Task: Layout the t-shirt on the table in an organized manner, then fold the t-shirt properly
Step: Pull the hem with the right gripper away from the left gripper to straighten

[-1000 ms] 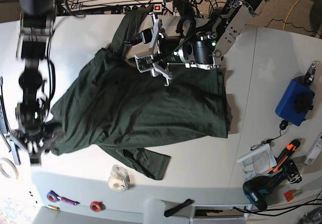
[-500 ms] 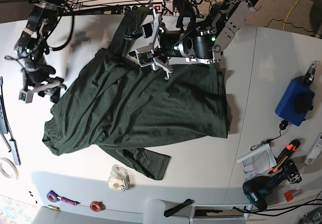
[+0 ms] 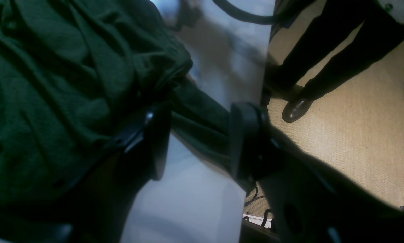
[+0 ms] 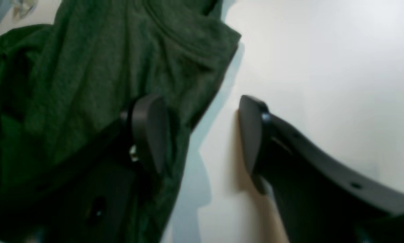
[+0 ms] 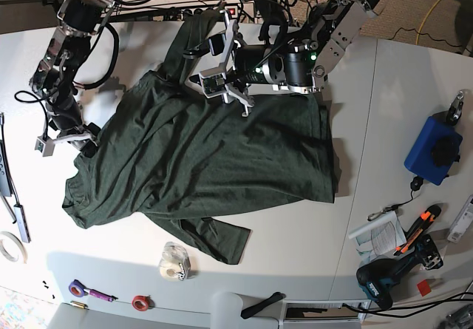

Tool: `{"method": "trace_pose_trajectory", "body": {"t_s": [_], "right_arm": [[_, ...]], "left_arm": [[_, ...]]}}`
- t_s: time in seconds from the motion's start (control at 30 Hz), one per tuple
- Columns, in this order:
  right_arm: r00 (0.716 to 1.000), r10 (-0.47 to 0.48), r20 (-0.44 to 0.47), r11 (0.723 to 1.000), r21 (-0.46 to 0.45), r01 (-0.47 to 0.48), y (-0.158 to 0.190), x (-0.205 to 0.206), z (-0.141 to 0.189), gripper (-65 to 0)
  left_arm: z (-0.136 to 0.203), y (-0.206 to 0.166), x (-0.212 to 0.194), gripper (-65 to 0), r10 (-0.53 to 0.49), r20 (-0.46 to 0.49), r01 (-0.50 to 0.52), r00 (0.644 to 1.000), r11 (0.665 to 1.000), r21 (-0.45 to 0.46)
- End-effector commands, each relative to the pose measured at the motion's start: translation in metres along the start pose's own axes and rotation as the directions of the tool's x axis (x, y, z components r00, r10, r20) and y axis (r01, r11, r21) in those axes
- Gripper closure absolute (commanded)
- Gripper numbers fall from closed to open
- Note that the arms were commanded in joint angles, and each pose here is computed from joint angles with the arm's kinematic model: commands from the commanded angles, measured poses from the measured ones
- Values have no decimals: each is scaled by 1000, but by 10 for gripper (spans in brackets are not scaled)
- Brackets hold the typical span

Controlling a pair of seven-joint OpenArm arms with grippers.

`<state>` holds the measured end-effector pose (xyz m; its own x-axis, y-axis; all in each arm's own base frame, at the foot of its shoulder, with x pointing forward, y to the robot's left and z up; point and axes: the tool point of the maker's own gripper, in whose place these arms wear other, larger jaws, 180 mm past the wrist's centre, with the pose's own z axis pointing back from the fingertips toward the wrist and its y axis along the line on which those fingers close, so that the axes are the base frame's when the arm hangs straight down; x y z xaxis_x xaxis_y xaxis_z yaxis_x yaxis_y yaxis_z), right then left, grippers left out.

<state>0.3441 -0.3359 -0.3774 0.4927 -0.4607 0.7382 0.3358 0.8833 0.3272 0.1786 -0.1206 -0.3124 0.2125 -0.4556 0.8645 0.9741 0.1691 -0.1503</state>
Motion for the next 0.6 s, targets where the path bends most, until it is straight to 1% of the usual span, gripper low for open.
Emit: {"method": "trace_pose_trajectory", "body": {"t_s": [0.0,0.1,0.13,0.23,0.3,0.43,0.57], "right_arm": [[1000,15,22,1000,6,-15,1,16,0,-245],[999,35,-5,999,29,-35,5,11,1,-40],[999,51,-14,998,42,-51,6,10,1,0],[996,67,-57,995,74,-63,6,6,7,0],[994,91,-65,993,83,-85,4,8,15,0],[987,157,-19,987,30,-156,-11,27,41,0],[969,247,23,968,-57,-245,-27,49,72,0]], "left_arm": [[2,-1,15,-294,-14,54,14,998,1000,-7],[2,0,15,-294,-14,54,14,998,1000,-7],[2,-1,15,-294,-13,53,14,999,1000,-7],[2,0,15,-294,-13,52,14,999,1000,-6],[2,0,15,-294,-13,52,13,999,1000,-6],[2,0,15,-294,-12,52,12,999,1000,-5],[2,0,15,-294,-11,53,12,999,1000,-5]]}}
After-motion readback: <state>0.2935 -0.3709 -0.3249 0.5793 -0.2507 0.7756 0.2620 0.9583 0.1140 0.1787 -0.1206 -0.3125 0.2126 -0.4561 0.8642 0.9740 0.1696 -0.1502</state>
